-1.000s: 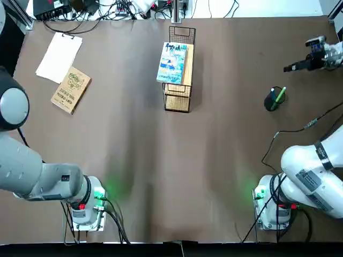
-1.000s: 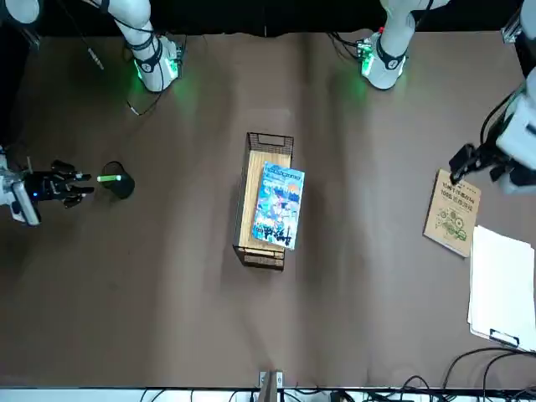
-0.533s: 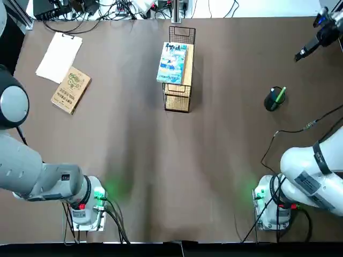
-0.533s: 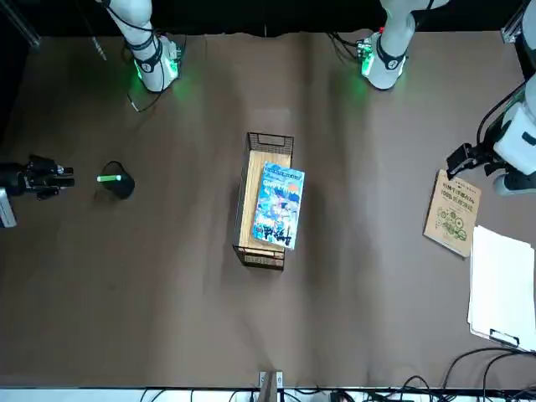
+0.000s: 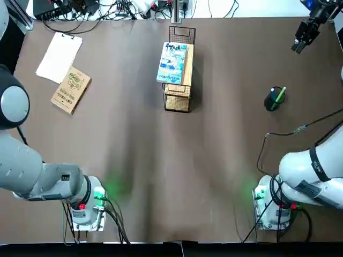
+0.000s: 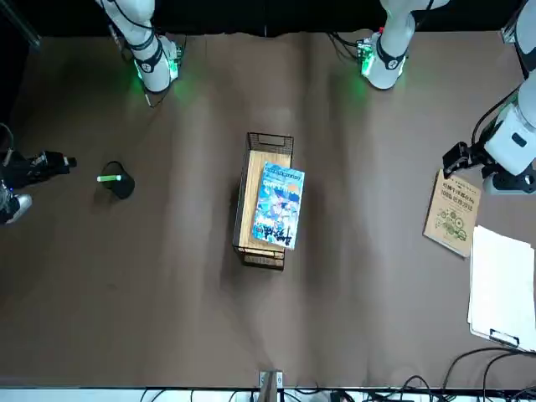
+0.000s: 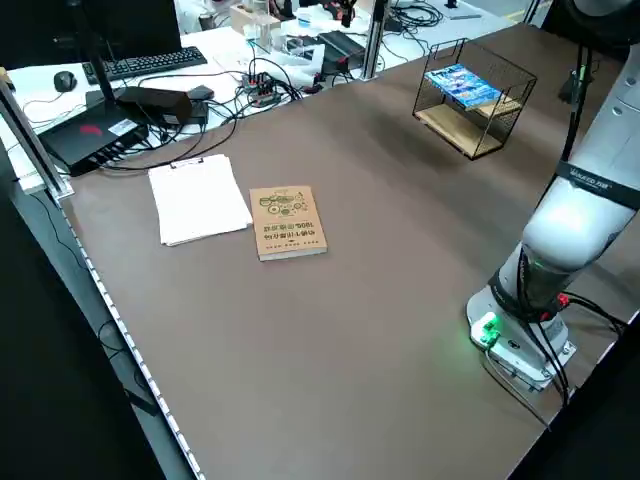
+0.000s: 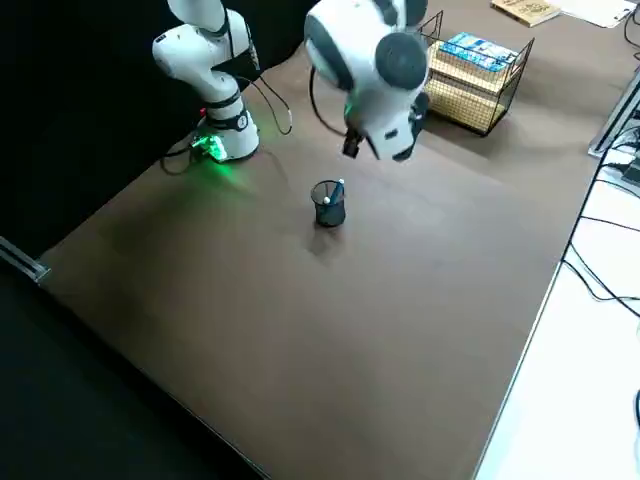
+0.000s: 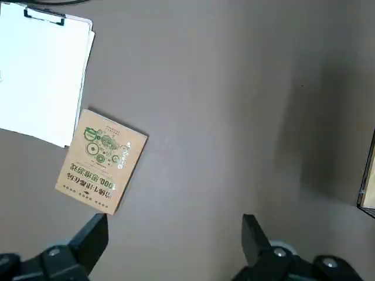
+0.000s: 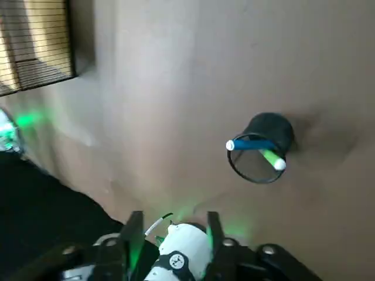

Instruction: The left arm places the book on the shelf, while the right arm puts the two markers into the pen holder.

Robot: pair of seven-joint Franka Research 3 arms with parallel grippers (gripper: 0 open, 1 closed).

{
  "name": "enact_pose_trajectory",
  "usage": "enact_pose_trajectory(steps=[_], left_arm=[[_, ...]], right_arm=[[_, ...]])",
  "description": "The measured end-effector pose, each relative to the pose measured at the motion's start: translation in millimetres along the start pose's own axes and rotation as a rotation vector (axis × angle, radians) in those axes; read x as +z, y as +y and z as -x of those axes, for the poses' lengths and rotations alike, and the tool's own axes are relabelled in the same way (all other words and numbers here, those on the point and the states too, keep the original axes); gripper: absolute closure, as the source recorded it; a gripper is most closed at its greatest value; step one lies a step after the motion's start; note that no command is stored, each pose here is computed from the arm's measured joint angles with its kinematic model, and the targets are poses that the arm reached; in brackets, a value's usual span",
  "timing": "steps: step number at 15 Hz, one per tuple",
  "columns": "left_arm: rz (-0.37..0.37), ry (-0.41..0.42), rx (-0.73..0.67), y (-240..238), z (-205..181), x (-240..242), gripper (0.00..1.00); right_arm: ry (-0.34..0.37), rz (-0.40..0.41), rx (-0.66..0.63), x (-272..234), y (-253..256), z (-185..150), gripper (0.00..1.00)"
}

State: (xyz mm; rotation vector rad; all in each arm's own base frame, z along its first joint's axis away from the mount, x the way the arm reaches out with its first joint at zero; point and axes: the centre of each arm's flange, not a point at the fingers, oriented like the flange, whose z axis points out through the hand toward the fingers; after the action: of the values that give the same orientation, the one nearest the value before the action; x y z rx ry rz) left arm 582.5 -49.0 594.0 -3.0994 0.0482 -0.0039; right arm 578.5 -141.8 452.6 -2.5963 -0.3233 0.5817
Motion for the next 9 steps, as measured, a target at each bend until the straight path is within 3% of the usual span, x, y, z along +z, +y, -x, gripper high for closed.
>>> enact_pose_trajectory(steps=[2,4,5,6,9], left_arm=[[0.0,0.0,0.002,1.2,0.0,0.2,0.0],[0.0,0.0,0.003,1.8,0.0,0.3,0.0],[0.0,0.0,0.003,1.9,0.0,0.2,0.0],[0.0,0.0,0.003,1.9,0.0,0.3,0.0],[0.0,0.0,0.004,2.1,0.0,0.2,0.0]], right_arm=[[-0.017,0.08,0.057,-5.1,-32.8,-4.0,0.41],[-0.021,0.142,0.091,-5.5,-70.7,-11.6,0.26],[-0.019,0.164,0.094,-5.6,-87.1,-14.1,0.25],[-0.012,0.187,0.105,-7.0,-102.0,-14.8,0.24],[0.052,0.252,0.149,-16.3,-144.8,-14.5,0.07]])
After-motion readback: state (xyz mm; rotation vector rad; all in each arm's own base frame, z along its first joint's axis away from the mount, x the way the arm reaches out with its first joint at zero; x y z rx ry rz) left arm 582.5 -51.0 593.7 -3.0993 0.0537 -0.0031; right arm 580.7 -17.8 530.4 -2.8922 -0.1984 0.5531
